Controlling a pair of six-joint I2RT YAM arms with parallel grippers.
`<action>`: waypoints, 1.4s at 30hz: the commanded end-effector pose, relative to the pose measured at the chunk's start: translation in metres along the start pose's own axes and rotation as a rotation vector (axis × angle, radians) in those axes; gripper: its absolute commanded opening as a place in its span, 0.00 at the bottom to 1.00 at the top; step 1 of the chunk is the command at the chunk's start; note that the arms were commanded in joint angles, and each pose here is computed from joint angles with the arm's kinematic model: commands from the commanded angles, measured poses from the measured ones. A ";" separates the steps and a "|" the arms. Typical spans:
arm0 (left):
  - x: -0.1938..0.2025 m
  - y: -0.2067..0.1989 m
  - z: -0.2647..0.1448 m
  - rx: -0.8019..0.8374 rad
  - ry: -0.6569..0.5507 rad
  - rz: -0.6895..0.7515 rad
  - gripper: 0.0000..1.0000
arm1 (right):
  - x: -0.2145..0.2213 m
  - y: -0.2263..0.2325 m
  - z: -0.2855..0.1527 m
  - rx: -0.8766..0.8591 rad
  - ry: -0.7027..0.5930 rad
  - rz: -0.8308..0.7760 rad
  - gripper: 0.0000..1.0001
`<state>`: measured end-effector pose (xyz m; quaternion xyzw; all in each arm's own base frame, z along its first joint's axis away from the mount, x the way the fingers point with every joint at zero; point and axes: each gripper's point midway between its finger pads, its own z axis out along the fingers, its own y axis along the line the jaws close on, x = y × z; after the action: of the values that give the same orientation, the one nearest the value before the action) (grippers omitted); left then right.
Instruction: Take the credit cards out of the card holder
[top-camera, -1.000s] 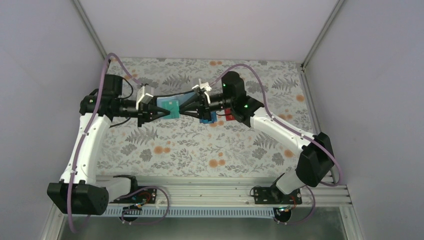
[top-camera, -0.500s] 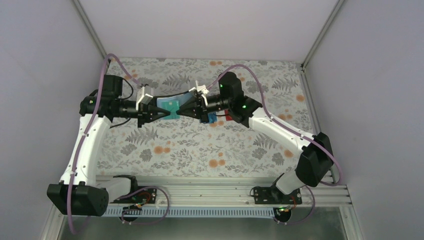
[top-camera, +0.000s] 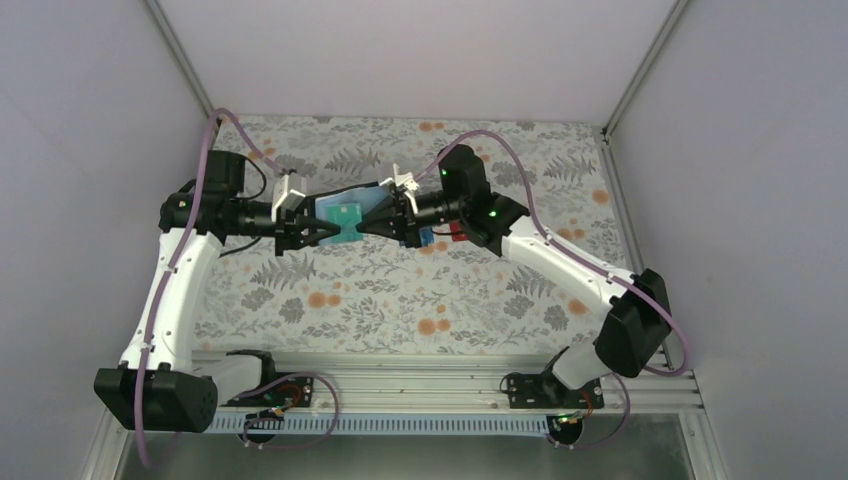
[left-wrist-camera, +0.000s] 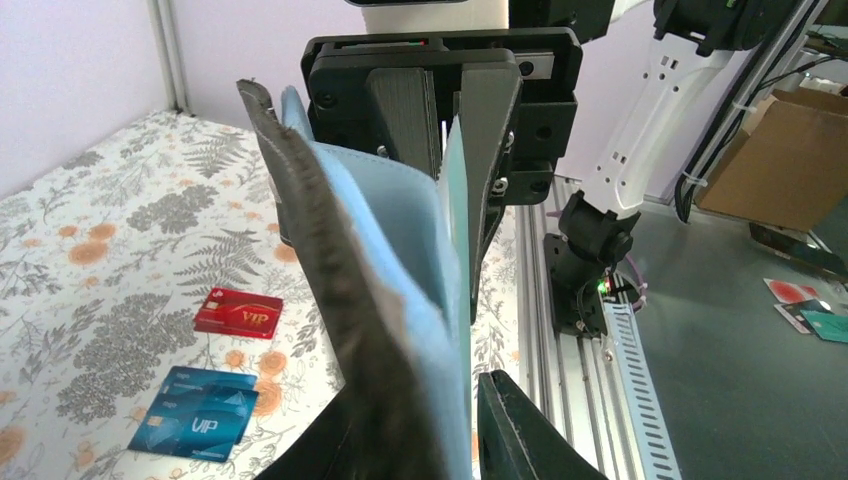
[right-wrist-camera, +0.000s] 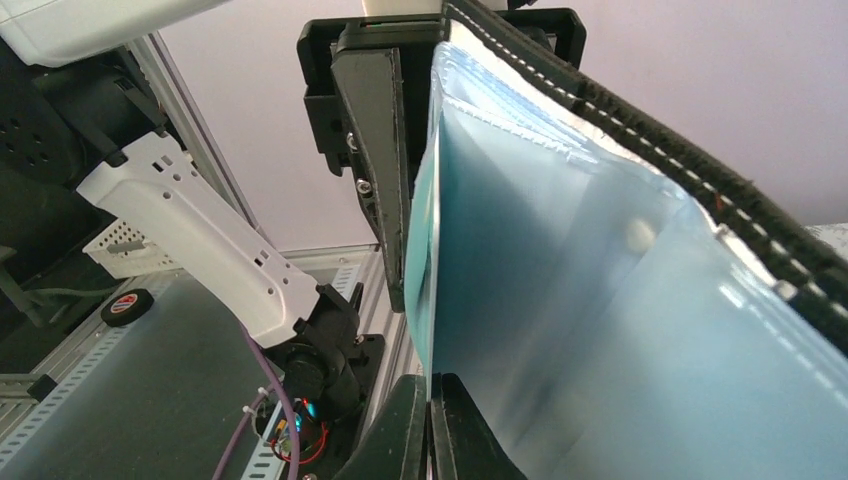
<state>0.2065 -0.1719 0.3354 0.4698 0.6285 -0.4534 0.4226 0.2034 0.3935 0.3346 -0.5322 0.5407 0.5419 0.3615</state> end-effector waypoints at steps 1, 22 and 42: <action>-0.010 -0.013 -0.003 0.031 -0.048 0.072 0.24 | -0.022 0.008 -0.014 0.027 -0.021 -0.081 0.04; -0.012 -0.017 -0.005 0.038 -0.061 0.088 0.02 | -0.023 0.003 -0.025 0.024 -0.032 -0.061 0.20; -0.012 -0.017 -0.006 0.039 -0.066 0.091 0.15 | -0.021 -0.005 -0.038 0.077 -0.038 -0.040 0.04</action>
<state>0.1999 -0.1695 0.3373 0.4756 0.6168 -0.4568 0.4298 0.2195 0.3706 0.3408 -0.5210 0.5535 0.5315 0.3736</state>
